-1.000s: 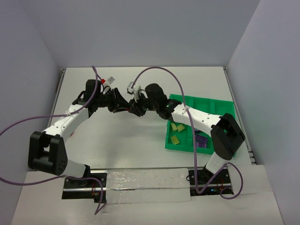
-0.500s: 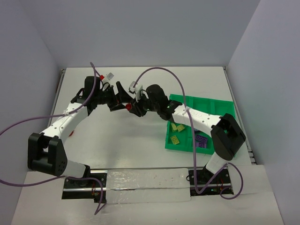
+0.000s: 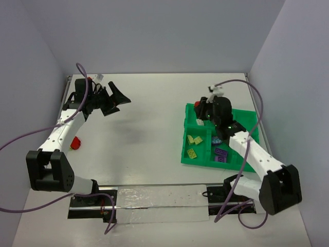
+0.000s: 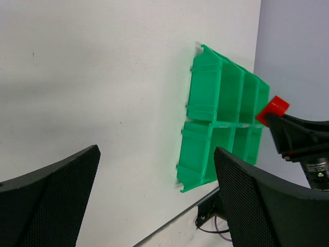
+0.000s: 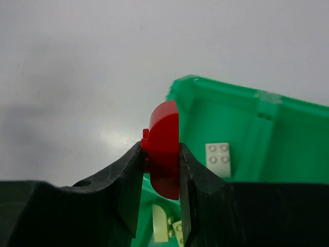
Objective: Sort the legos into containers by color
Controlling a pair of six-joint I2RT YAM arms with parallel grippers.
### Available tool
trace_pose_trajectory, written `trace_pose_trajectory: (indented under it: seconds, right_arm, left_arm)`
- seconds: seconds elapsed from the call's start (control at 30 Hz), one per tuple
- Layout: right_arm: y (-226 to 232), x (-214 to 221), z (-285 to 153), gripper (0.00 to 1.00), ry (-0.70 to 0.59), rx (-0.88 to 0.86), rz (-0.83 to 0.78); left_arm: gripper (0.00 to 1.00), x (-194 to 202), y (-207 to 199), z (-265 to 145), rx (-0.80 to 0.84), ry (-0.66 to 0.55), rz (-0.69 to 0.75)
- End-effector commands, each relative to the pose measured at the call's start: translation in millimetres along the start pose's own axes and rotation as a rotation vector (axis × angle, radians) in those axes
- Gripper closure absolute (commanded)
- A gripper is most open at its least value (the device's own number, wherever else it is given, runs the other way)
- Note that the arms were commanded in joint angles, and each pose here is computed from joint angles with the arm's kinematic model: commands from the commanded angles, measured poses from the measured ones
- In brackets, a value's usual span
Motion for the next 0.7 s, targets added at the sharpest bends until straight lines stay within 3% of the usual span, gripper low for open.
trace_pose_trajectory:
  seconds: [0.0, 0.1, 0.2, 0.37, 0.4, 0.47, 0.53, 0.67]
  right_arm:
    - [-59, -17, -21, 1.0, -0.108, 0.293, 0.185]
    - [-95, -20, -32, 1.0, -0.113, 0.463, 0.276]
    - [-120, -20, -37, 0.98, -0.091, 0.591, 0.307]
    - [-136, -12, -25, 0.89, -0.016, 0.652, 0.312]
    - [-137, -12, -21, 0.84, -0.007, 0.652, 0.314]
    - [-136, -11, -16, 0.58, 0.004, 0.642, 0.322]
    - [-134, -13, -11, 0.43, 0.001, 0.626, 0.326]
    - [-131, -18, -7, 0.32, -0.002, 0.604, 0.325]
  left_arm:
    - [0.02, -14, -8, -5, 0.02, -0.039, 0.014]
    - [0.04, -18, 0, -3, -0.029, -0.049, -0.001]
    - [0.06, -24, 16, -8, -0.182, -0.06, -0.041]
    - [0.06, -39, 42, -20, -0.411, -0.127, -0.046]
    - [0.06, -40, 45, -22, -0.432, -0.132, -0.046]
    - [0.06, -40, 53, -27, -0.485, -0.144, -0.056]
    - [0.06, -37, 63, -29, -0.529, -0.141, -0.074]
    - [0.06, -31, 77, -30, -0.583, -0.129, -0.108]
Point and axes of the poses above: each gripper's point midway between its finger pads, its own z axis out along the fingers, its own y axis along the line the jaws close on, x = y × z, the point moved 3 cm from there along -z, back along the fingers, and after that the axes turned 5 degrees about z, right-handed, at the moved point
